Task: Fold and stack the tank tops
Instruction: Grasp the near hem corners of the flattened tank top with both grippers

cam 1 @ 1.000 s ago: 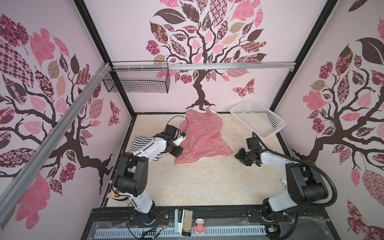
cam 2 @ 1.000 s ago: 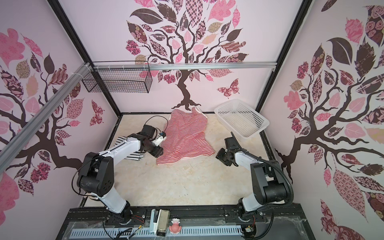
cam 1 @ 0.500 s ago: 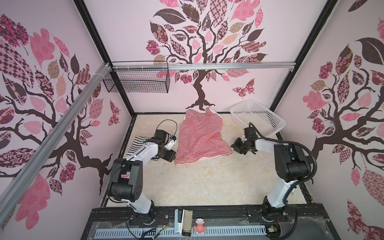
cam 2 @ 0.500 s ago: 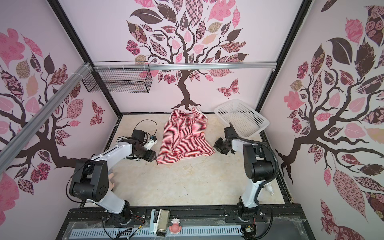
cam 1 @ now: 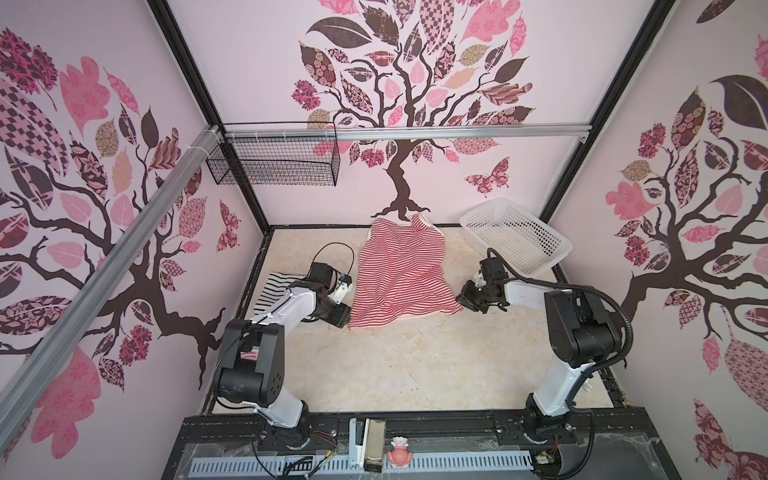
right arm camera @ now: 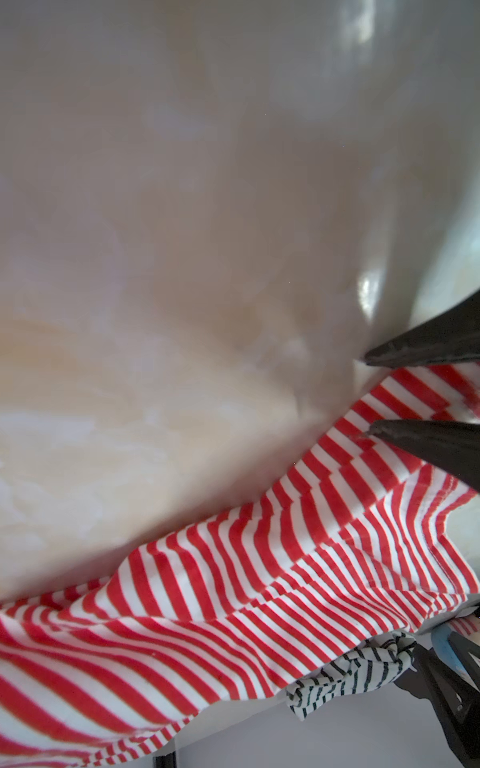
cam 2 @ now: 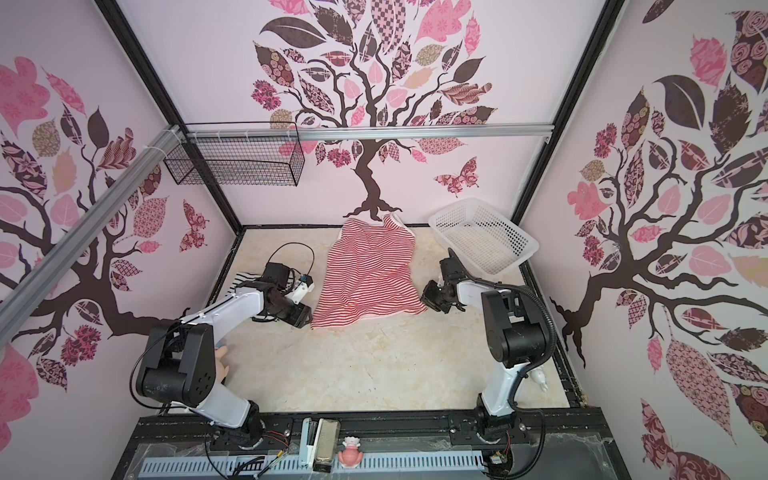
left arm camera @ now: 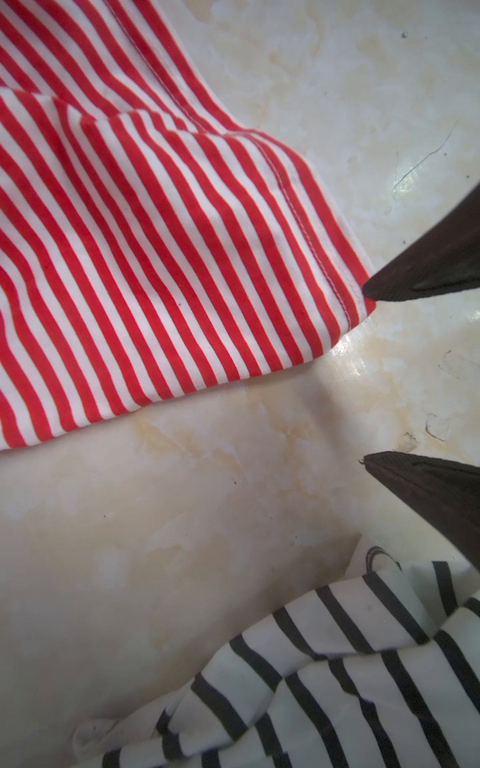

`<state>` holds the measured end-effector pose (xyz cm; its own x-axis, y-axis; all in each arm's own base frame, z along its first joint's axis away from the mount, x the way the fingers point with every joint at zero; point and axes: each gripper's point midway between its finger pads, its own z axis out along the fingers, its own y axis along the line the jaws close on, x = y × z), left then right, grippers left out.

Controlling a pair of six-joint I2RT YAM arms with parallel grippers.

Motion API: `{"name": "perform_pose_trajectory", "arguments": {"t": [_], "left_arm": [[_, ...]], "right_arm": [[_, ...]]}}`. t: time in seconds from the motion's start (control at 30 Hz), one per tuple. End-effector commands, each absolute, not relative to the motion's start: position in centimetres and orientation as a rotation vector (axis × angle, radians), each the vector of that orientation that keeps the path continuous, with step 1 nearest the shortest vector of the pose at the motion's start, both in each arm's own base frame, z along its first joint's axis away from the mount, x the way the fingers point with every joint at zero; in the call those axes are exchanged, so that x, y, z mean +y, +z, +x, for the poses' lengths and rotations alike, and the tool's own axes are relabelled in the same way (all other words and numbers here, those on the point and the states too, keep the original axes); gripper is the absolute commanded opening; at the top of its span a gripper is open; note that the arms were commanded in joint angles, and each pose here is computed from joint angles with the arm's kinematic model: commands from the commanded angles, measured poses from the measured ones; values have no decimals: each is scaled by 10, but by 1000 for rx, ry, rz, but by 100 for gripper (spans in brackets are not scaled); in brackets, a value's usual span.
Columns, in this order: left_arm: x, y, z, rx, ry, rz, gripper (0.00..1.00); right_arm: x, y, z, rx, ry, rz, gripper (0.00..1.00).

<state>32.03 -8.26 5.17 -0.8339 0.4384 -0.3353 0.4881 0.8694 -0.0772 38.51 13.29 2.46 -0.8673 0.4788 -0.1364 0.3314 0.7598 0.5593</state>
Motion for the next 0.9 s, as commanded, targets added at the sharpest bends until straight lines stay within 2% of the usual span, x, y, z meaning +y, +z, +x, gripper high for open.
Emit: {"name": "perform_pose_trajectory", "arguments": {"t": [0.0, 0.47, 0.87], "left_arm": [[-82, 49, 316, 2738, -232, 689, 62], [-82, 39, 309, 2763, -245, 678, 62], [-83, 33, 305, 2783, -261, 672, 62]], "right_arm": [[136, 25, 364, 2744, 776, 634, 28], [158, 35, 338, 2778, 831, 530, 34], [177, 47, 325, 2732, 1068, 545, 35]]}}
